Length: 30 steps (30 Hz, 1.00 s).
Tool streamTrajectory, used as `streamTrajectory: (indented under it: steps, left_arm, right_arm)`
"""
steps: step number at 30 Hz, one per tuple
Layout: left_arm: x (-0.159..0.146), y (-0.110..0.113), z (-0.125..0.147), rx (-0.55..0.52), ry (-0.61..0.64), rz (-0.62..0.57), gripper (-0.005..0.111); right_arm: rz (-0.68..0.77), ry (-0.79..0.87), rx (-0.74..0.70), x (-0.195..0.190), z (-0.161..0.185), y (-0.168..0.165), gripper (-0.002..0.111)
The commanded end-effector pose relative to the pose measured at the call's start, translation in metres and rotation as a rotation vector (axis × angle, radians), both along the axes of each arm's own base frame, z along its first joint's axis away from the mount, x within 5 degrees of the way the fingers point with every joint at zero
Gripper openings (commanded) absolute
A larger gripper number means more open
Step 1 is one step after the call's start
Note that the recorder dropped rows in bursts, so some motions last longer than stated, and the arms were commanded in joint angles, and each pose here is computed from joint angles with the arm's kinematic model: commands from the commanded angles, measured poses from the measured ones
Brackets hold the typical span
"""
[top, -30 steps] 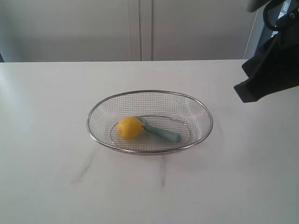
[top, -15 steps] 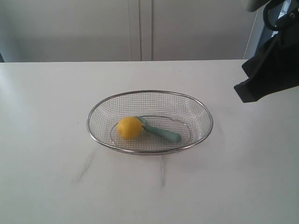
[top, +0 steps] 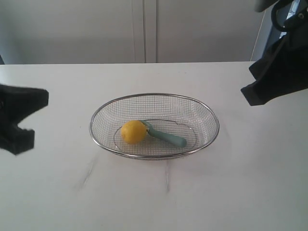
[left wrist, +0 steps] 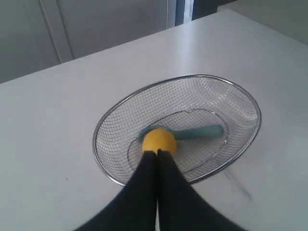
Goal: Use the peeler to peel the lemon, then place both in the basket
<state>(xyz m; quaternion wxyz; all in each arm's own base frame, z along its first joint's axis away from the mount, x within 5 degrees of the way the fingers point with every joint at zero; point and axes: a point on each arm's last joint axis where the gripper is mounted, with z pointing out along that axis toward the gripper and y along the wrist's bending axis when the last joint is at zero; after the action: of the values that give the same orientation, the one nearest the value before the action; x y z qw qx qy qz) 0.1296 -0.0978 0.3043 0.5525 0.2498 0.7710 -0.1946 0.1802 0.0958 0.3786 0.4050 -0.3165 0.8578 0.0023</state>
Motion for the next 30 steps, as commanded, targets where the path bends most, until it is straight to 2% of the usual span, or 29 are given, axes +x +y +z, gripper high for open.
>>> streamTrajectory:
  steps: [1, 7, 8, 9, 13, 15, 19, 25, 30]
  left_arm:
    - [-0.008, 0.009, -0.058, -0.027, -0.094, 0.02, 0.0]
    - [-0.031, 0.029, -0.116, -0.015, -0.161, 0.03, 0.0]
    - [-0.032, 0.03, -0.116, -0.033, -0.206, 0.033, 0.0]
    - [-0.033, 0.031, -0.118, -0.017, -0.178, 0.033, 0.0]
    - [-0.035, 0.039, -0.118, -0.074, -0.116, 0.112, 0.0]
    - [-0.036, 0.047, -0.119, -0.102, -0.073, 0.184, 0.0]
    - [-0.044, 0.063, -0.122, -0.093, -0.015, 0.294, 0.0]
    - [-0.058, 0.079, -0.123, -0.114, -0.018, 0.429, 0.0]
    - [-0.067, 0.082, -0.123, -0.121, -0.038, 0.452, 0.0]
  right_arm:
    - [-0.002, -0.01, 0.003, -0.001, 0.001, -0.002, 0.0]
    - [-0.002, -0.01, 0.003, -0.001, 0.001, -0.002, 0.0]
    - [-0.002, -0.01, 0.003, -0.001, 0.001, -0.002, 0.0]
    - [-0.002, -0.01, 0.003, -0.001, 0.001, -0.002, 0.0]
    - [-0.001, -0.015, 0.006, 0.0, 0.001, -0.001, 0.0]
    - [-0.001, -0.015, 0.006, 0.0, 0.001, -0.001, 0.0]
    - [-0.001, -0.015, 0.006, 0.0, 0.001, -0.001, 0.0]
    - [-0.001, -0.015, 0.006, 0.0, 0.001, -0.001, 0.0]
    - [-0.001, -0.015, 0.006, 0.0, 0.001, -0.001, 0.0]
